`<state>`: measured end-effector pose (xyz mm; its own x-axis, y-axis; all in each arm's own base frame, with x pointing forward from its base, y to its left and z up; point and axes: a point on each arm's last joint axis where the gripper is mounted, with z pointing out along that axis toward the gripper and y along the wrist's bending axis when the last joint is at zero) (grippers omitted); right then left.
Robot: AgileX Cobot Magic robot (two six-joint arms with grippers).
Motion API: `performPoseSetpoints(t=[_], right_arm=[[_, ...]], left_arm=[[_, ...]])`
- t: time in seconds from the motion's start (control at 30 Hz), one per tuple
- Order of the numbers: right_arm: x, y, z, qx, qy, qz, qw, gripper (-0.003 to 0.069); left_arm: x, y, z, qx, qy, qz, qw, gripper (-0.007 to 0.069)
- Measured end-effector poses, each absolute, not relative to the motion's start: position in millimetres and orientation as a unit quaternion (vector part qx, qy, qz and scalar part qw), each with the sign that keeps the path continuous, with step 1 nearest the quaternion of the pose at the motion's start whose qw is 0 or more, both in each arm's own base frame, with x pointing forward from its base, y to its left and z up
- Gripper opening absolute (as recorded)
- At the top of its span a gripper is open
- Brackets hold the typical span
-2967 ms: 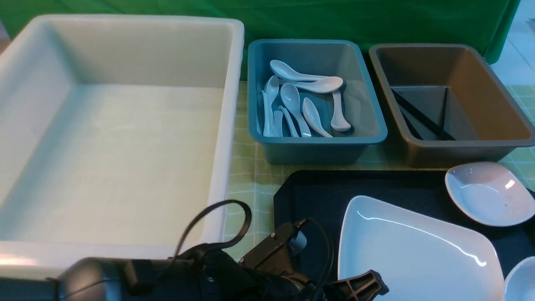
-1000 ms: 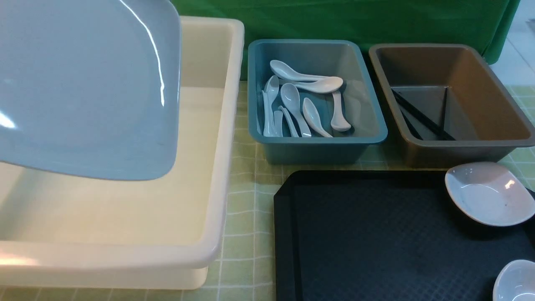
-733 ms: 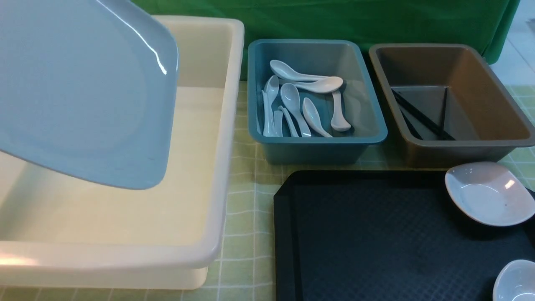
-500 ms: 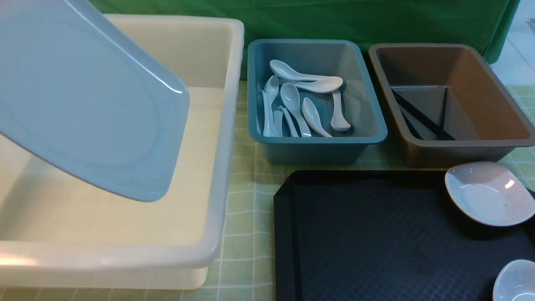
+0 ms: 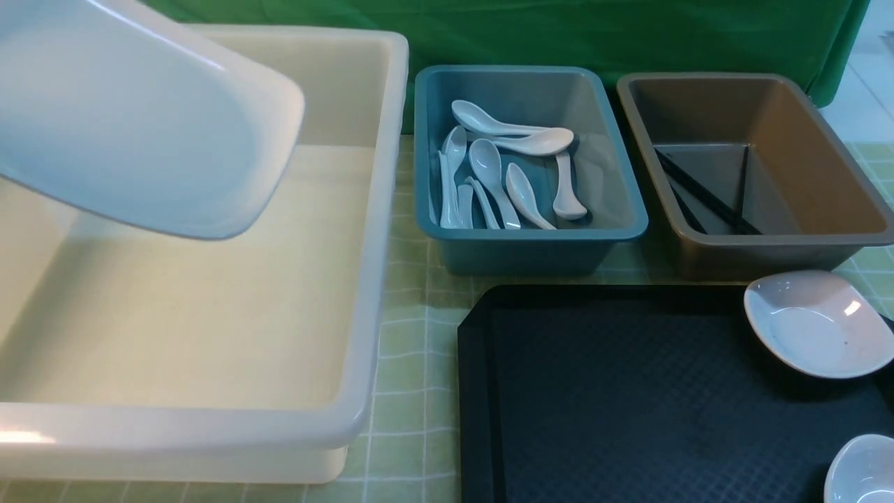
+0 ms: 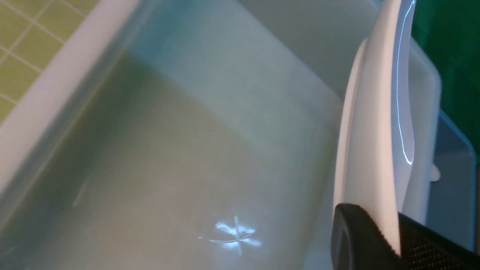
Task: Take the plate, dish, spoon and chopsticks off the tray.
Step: Use the left arm to put the plate into the large storage box on the left
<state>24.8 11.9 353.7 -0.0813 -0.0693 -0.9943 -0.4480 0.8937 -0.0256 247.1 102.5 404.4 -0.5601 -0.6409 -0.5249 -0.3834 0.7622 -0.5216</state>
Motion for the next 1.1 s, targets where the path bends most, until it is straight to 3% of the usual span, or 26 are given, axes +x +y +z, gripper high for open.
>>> performPoseSetpoints(t=[0.2, 0.47, 1.1], right_arm=[[24.8, 11.9, 353.7, -0.179, 0.721, 0.144, 0.654, 0.0169], [24.8, 11.9, 353.7, -0.179, 0.721, 0.144, 0.654, 0.0172], [24.8, 11.9, 353.7, -0.179, 0.721, 0.145, 0.654, 0.0176]], left_arm=[[261.6, 114.0, 376.1, -0.307, 0.878, -0.17, 0.326, 0.0008], [276.9, 128.1, 312.5, -0.349, 0.874, -0.161, 0.298, 0.0008], [293.5, 142.0, 275.0, -0.376, 0.865, -0.148, 0.298, 0.0009]])
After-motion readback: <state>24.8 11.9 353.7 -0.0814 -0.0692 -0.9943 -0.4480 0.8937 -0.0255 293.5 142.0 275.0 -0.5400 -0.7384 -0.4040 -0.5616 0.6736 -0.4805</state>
